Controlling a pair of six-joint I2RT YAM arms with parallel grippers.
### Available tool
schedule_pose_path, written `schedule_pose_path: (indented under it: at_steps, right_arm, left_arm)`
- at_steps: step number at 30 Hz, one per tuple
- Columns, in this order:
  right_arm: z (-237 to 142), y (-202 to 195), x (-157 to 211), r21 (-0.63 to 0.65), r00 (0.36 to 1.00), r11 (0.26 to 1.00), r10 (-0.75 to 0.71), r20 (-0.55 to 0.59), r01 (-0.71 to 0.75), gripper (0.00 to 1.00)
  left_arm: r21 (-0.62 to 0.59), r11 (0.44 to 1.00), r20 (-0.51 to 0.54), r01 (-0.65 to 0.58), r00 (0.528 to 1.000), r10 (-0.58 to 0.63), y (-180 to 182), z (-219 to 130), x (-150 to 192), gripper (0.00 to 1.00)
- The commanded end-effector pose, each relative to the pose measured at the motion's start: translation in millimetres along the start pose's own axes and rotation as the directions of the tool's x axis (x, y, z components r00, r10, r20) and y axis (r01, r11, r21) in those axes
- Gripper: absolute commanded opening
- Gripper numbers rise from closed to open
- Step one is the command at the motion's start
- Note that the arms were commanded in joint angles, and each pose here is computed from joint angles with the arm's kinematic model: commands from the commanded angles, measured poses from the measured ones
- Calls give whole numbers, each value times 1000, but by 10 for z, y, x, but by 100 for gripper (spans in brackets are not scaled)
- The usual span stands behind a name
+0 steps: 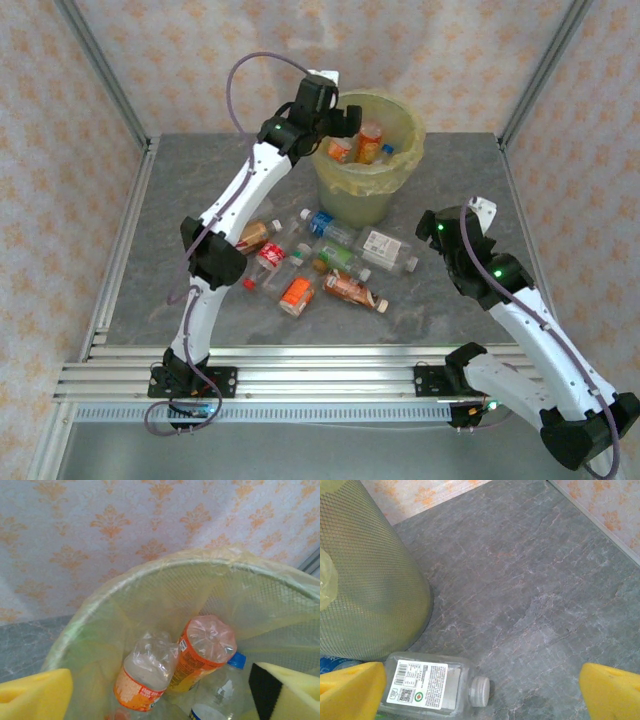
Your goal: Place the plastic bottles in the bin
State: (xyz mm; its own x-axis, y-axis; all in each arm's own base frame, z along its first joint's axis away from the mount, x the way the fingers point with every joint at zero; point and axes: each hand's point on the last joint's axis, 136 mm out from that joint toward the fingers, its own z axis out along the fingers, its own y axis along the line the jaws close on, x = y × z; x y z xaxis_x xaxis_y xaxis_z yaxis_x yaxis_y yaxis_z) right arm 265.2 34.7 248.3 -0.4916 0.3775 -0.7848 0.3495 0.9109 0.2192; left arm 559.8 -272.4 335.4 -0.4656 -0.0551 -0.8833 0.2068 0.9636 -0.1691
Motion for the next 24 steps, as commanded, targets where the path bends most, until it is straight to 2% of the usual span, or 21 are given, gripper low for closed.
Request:
schedule_pose_path:
  at_steps: [1, 8, 12, 17, 24]
  right_arm:
    - [12, -6, 89, 8, 999, 1000, -19, -43, 20, 99]
    - [40, 58, 233, -34, 993, 998, -48, -106, 44, 99]
    - [57, 91, 310, -58, 989, 997, -61, -133, 54, 99]
    - [88, 159, 426, -90, 980, 993, -87, -181, 71, 99]
    - [73, 313, 618, -136, 953, 981, -167, -251, 136, 99]
  left_arm:
    - [-2, 1000, 117, 9, 993, -8, -5, -688, -510, 100]
    - [22, 999, 245, 37, 969, -41, 84, -1452, -840, 100]
    - [-2, 998, 285, 66, 956, -63, 241, -1769, -786, 100]
    - [-94, 985, 327, 143, 939, -105, 620, -2088, -430, 100]
    - [-243, 932, 364, 270, 916, -170, 1204, -2519, 223, 100]
